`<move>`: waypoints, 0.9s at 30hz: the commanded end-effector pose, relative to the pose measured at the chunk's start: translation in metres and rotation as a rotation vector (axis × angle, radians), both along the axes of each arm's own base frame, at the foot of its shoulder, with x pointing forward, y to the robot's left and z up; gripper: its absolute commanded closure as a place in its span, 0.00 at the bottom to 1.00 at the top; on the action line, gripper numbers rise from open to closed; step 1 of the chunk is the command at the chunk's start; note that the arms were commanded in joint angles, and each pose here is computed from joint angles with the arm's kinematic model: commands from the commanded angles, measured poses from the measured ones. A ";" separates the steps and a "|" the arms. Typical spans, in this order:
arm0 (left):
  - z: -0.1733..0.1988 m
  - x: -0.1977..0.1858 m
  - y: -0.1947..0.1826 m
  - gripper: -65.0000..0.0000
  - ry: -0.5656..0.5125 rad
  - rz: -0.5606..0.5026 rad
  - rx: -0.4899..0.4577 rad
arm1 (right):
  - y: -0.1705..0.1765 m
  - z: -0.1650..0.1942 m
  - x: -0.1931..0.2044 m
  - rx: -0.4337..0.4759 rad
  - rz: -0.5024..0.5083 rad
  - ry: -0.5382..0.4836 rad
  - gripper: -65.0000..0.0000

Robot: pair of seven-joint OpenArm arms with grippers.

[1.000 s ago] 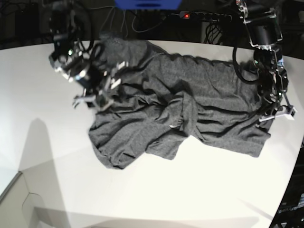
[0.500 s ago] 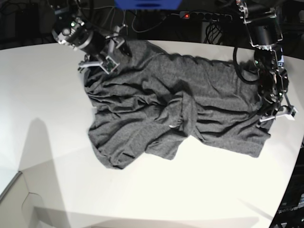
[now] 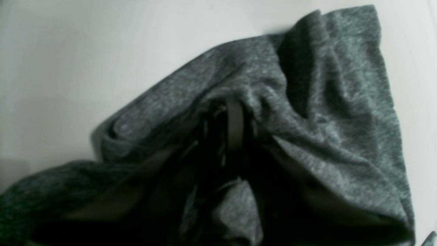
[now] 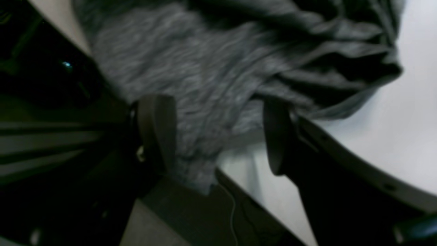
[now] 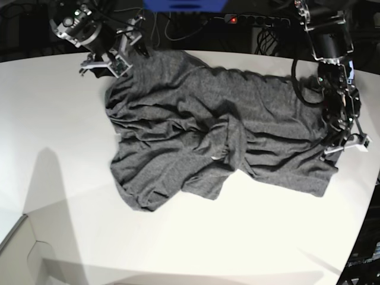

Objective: Layout the t-shirt on the table in an organized manner, then fold the t-shirt properly
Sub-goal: 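Move the right gripper to the shirt's collar edge and grasp it, then pull the grasped shirt edge with the right gripper toward the hem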

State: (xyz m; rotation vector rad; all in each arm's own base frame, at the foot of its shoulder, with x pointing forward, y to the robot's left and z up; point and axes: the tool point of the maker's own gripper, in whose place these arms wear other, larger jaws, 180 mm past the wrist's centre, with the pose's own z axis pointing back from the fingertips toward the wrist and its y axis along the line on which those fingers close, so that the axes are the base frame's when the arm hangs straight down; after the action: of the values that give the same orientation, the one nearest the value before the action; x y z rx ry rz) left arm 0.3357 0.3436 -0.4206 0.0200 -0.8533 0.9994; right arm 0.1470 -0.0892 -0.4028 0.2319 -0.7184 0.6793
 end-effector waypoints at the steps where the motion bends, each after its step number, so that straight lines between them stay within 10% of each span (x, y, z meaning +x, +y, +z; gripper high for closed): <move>1: 0.016 0.011 0.009 0.89 -0.038 0.010 0.029 | 0.004 0.008 0.004 0.031 0.001 -0.030 0.37; 14: 0.015 0.009 0.009 0.89 -0.036 0.012 0.029 | 0.001 -0.033 -0.015 0.030 -0.015 0.095 0.39; 17: 0.015 0.009 0.009 0.89 -0.034 0.010 0.029 | 0.001 -0.033 -0.010 0.029 -0.011 0.088 0.54; 21: 0.014 0.008 0.009 0.89 -0.033 0.013 0.027 | 0.000 -0.027 0.007 0.028 -0.017 0.045 1.00; 27: 0.013 0.008 0.007 0.89 -0.030 0.009 0.023 | 0.010 0.032 0.058 0.046 0.012 -0.171 1.00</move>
State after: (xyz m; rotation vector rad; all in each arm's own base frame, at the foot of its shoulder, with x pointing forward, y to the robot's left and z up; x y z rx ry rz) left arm 0.3352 0.3433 -0.4218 0.0197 -0.8498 1.0007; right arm 0.1935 -0.0861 -0.3879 0.2018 -0.8193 0.7007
